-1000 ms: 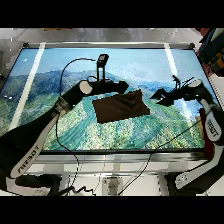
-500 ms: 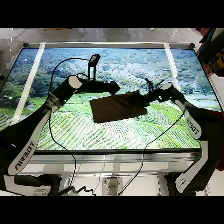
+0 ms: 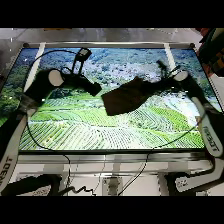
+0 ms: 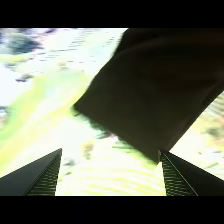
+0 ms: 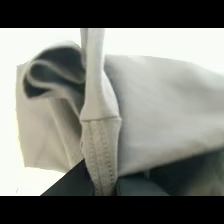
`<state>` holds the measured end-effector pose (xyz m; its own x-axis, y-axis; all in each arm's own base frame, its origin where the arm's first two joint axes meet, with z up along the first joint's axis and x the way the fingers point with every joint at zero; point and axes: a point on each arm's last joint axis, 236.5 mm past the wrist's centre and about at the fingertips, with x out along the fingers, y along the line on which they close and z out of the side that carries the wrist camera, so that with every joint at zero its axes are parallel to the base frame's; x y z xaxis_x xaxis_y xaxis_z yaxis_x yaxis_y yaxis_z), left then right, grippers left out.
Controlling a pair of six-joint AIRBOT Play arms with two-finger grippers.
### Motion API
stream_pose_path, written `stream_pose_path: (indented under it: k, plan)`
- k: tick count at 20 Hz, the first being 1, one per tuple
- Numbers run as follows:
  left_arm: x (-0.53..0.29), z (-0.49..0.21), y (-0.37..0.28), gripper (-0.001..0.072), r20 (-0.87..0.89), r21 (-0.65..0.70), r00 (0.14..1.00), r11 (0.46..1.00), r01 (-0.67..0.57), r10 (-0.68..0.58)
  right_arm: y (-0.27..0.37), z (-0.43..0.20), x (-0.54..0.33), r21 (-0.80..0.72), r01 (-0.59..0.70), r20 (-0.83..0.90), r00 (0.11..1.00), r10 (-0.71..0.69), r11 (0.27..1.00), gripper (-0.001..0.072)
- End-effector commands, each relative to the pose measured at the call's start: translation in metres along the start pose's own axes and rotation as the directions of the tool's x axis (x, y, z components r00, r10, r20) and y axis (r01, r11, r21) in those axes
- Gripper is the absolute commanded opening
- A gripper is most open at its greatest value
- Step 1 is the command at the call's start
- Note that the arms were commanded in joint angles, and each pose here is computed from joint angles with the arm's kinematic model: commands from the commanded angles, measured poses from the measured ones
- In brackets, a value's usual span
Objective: Fold the clothes and pants, and hang the long-sleeved shirts on hangers.
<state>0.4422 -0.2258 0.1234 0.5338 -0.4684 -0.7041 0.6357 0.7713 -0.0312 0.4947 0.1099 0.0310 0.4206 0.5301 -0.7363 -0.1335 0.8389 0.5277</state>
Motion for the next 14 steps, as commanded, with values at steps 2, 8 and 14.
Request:
stream_pose_path:
  k: [2,8,14]
  plan:
    - [-0.071,0.007,0.049,0.0695,0.030,0.150,0.970,0.959,-0.242,0.240,-0.074,0.034,-0.169,0.197,0.306,0.240,0.906,-0.348,0.931,0.0012]
    - [-0.103,0.018,0.051,0.0694,0.085,0.165,0.956,0.942,-0.292,0.281,-0.179,-0.064,-0.388,0.600,0.568,0.174,0.595,-0.784,0.564,0.0013]
    - [-0.102,0.017,0.051,0.0695,0.082,0.166,0.957,0.943,-0.290,0.279,-0.219,-0.229,-0.442,0.812,0.560,-0.250,0.589,-0.769,0.165,0.0039]
